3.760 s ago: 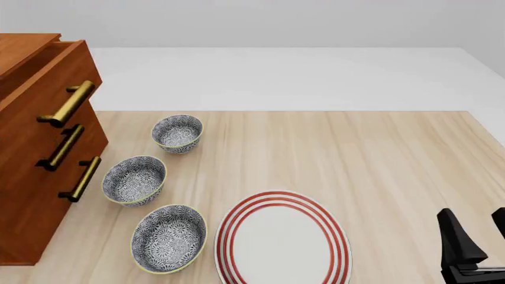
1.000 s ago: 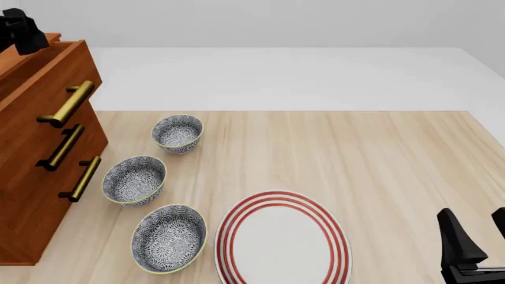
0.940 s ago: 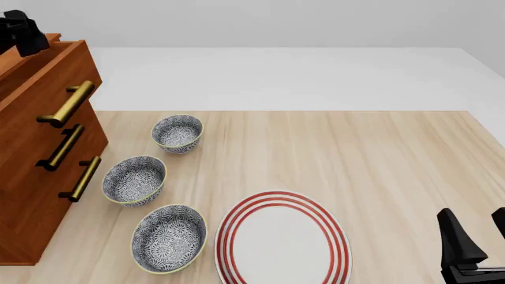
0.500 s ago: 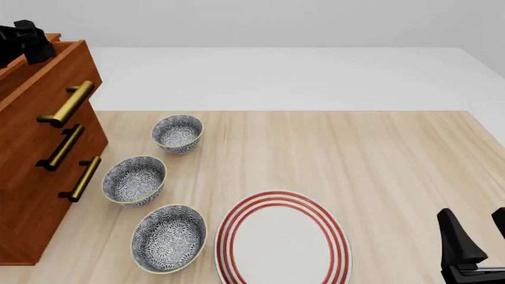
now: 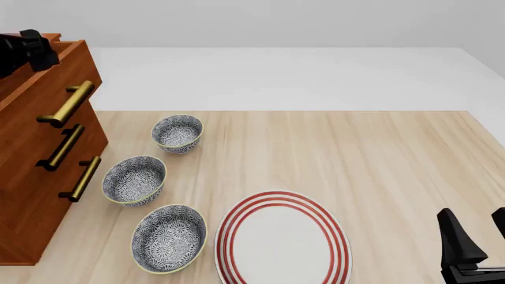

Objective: Open the top drawer of the cabinet.

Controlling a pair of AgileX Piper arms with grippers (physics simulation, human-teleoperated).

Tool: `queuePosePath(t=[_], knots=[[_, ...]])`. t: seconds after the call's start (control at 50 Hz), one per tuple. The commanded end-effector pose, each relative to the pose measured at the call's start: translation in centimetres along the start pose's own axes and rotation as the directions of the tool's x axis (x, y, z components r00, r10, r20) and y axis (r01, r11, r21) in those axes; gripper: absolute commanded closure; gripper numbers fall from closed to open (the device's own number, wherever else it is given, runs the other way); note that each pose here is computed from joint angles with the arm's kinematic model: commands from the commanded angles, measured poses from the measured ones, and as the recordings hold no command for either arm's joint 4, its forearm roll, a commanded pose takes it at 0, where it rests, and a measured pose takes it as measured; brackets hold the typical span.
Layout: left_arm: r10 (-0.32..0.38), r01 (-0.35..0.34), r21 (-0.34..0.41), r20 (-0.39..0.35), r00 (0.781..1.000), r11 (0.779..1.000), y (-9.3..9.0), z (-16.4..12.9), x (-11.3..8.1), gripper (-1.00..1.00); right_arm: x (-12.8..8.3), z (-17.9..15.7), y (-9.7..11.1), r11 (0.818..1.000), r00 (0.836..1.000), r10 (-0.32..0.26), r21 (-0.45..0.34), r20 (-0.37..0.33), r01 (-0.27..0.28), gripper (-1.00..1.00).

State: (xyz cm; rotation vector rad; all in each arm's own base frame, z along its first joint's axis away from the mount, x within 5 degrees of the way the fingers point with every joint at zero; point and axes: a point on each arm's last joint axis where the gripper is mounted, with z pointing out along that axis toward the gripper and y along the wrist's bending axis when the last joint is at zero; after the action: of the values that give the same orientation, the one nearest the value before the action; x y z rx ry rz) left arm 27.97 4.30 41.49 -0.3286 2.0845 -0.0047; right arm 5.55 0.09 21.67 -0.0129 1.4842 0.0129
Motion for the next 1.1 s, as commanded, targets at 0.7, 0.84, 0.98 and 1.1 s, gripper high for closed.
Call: queuePosePath(t=[0.7,0.84,0.98,1.1], knots=[[0.012,-0.012,-0.01,-0.04,0.999,1.0,0.3,1.8,0.8,-1.0,0.0,0.0,0.0,1.0,1.0,0.0,0.0,0.0,0.0,-1.0],[0.014,-0.015,-0.01,-0.043,0.999,1.0,0.3,2.0,1.0,-1.0,0.0,0.0,0.0,1.0,1.0,0.0,0.0,-0.001,0.0,-1.0],[0.017,-0.017,-0.01,-0.044,0.999,1.0,0.3,2.1,1.0,-1.0,0.0,0.0,0.0,1.0,1.0,0.0,0.0,0.0,0.0,-1.0],[0.013,-0.014,-0.014,-0.055,0.998,1.0,0.4,2.6,1.3,-1.0,0.0,0.0,0.0,1.0,1.0,0.0,0.0,0.0,0.0,-1.0]])
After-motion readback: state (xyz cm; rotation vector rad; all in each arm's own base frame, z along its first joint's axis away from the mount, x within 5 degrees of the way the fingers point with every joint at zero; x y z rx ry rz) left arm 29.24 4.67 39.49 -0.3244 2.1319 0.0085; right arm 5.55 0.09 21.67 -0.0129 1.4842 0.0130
